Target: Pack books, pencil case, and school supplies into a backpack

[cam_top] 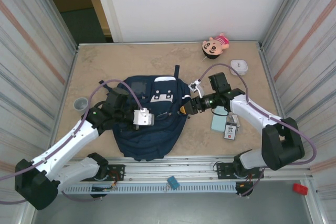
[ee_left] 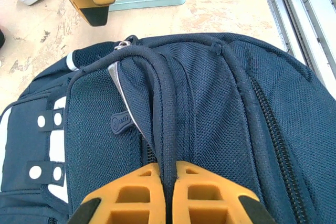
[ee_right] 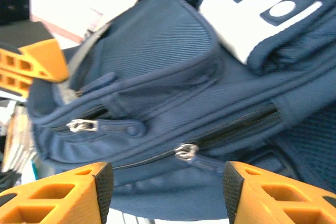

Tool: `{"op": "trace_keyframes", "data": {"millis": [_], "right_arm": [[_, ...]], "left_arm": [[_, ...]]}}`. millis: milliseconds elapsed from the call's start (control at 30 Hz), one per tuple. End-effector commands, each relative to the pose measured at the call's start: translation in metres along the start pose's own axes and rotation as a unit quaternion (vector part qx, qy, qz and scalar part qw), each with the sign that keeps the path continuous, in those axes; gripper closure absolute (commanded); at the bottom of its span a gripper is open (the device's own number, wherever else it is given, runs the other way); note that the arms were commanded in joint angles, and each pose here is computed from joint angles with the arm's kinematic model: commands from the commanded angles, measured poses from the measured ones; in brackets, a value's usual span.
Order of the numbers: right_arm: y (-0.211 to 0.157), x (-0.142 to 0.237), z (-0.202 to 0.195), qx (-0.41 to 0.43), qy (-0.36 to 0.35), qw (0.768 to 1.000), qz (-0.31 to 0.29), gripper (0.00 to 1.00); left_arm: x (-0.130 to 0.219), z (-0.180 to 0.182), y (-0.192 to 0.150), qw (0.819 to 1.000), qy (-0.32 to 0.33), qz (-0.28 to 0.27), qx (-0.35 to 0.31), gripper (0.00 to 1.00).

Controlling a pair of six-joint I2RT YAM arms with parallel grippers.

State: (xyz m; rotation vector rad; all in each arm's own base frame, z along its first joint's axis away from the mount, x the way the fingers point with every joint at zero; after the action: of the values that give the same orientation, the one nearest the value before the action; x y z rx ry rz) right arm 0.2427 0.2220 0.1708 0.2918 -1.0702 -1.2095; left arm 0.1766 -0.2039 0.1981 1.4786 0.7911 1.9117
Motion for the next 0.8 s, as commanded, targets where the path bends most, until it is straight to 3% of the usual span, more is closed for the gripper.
{"op": "trace_keyframes", "data": {"millis": [0, 233, 633, 667, 767], "right_arm": [[-0.007, -0.009, -0.009, 0.032, -0.04, 0.998, 0.025, 0.41], [-0.024, -0.028, -0.012, 0.074, -0.049, 0.995, 0.044, 0.41], [-0.011, -0.038, -0.015, 0.113, -0.037, 0.992, 0.033, 0.45], [-0.011, -0.039, -0.015, 0.113, -0.037, 0.992, 0.033, 0.47], [-0.01, -0.037, -0.014, 0.111, -0.035, 0.993, 0.03, 0.66]], "left_arm": [[0.012, 0.012, 0.026, 0.997, 0.035, -0.057, -0.042, 1.0], [0.016, 0.015, 0.028, 0.996, 0.038, -0.066, -0.039, 1.0], [0.019, 0.016, 0.034, 0.995, 0.035, -0.086, -0.035, 1.0], [0.019, 0.016, 0.034, 0.995, 0.035, -0.087, -0.036, 1.0], [0.019, 0.016, 0.034, 0.995, 0.036, -0.087, -0.036, 1.0]]}}
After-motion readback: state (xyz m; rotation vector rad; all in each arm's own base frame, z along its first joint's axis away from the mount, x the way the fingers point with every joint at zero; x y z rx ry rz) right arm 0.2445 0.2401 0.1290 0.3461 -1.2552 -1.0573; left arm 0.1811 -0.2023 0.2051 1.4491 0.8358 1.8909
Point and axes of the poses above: each hand's point on the last joint's axis, 136 mm out from that joint toward the fingers, its own x axis back along the fingers, its own z axis along the line the jaws close on, y = z × x, the point moved 3 cm from there along x, back along the fingers, and after that the axes turned 13 degrees about x, right-handed, at the moved point
